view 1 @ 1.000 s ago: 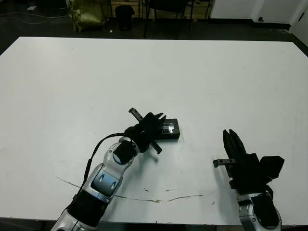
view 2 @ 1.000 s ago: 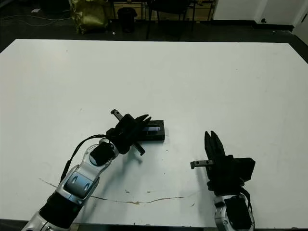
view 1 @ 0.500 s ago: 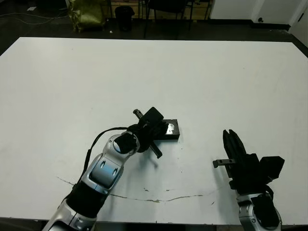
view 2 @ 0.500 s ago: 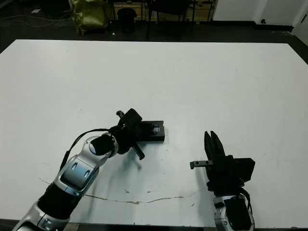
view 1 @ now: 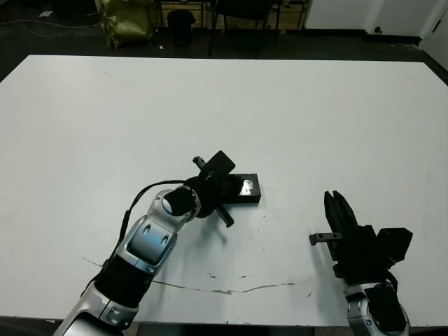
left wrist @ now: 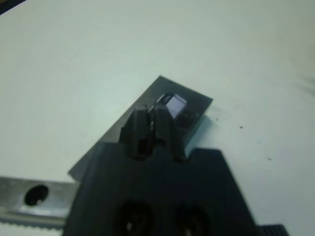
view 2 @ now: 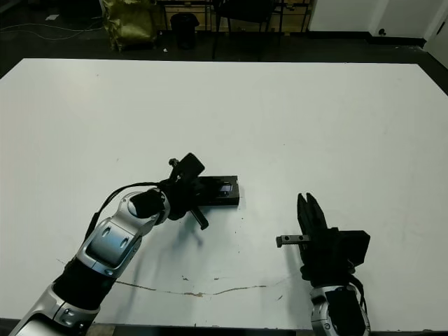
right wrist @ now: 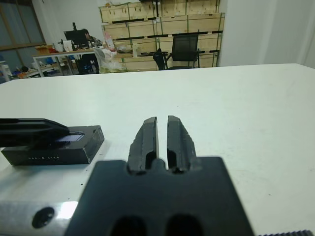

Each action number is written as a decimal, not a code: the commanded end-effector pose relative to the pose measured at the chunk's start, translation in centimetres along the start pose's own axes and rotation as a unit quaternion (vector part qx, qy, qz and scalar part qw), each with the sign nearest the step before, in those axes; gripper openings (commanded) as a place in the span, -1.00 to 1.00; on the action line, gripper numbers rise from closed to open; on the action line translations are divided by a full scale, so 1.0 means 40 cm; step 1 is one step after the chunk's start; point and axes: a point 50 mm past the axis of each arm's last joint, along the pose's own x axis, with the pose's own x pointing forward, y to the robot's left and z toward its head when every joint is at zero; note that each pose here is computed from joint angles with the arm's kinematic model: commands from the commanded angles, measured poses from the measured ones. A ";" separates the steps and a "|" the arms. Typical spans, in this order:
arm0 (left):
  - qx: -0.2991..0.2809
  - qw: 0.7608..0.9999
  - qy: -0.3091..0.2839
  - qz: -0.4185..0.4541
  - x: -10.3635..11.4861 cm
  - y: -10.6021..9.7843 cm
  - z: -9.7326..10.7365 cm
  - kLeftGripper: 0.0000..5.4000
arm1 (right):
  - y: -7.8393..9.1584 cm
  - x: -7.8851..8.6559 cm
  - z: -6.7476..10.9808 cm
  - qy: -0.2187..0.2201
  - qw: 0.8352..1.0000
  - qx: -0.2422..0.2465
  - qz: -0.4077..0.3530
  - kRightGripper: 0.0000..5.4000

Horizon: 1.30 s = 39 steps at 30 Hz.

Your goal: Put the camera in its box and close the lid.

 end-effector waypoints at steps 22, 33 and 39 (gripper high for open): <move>-0.029 0.915 -0.285 0.285 -0.268 0.147 0.030 -0.99 | -0.034 0.029 0.018 -0.027 0.999 -0.021 -0.019 -1.00; -0.066 0.891 -0.211 0.396 -0.298 0.144 -0.140 -0.99 | -0.075 0.062 0.061 -0.033 0.996 -0.054 -0.056 -1.00; -0.092 0.880 -0.197 0.423 -0.291 0.149 -0.158 -0.99 | -0.077 0.084 0.052 -0.016 0.994 -0.066 -0.083 -1.00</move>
